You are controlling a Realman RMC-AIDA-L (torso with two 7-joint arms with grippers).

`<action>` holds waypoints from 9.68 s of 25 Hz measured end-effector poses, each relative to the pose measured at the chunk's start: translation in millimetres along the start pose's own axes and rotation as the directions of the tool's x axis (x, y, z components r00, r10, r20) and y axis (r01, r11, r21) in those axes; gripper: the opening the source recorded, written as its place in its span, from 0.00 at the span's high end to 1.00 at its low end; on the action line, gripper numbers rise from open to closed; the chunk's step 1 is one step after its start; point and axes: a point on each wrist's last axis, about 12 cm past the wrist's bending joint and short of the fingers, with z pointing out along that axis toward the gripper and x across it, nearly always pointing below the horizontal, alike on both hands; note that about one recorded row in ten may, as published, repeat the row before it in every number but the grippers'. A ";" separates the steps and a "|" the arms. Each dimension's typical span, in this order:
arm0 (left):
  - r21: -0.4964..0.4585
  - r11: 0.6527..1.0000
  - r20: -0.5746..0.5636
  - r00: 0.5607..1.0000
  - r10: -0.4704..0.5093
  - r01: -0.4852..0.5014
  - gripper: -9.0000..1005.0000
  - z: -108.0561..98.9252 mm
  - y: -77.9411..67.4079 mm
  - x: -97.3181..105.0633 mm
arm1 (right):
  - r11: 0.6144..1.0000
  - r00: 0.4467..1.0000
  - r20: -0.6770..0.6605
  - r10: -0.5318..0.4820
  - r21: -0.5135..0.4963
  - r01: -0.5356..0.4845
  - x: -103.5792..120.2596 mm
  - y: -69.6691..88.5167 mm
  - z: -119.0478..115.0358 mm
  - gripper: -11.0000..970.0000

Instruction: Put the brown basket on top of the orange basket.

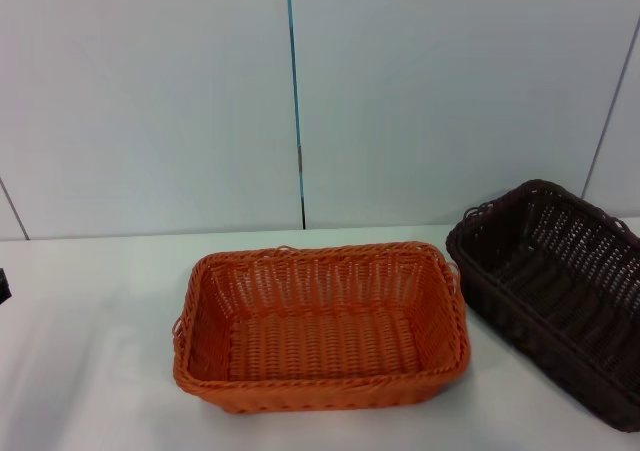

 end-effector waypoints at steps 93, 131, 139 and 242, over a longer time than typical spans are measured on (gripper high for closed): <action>0.011 0.999 -0.266 0.963 -0.049 0.053 0.13 16.7 -0.7 75.9 | 0.866 0.797 0.524 -0.301 -0.200 0.459 182.2 -79.1 -141.6 0.86; 0.021 0.995 -0.323 0.942 -0.088 0.100 0.13 16.0 -6.6 93.4 | 0.802 0.706 0.402 -0.582 0.143 0.580 173.1 -274.7 -114.3 0.86; 0.038 0.992 -0.334 0.938 -0.098 0.118 0.13 16.0 -8.2 91.9 | 0.823 0.749 0.343 -0.567 0.250 0.509 148.0 -304.1 -71.9 0.86; -0.016 0.989 -0.313 0.938 -0.147 0.150 0.13 14.1 20.9 73.0 | 0.829 0.807 0.207 -0.553 0.229 0.510 38.2 -229.1 27.3 0.19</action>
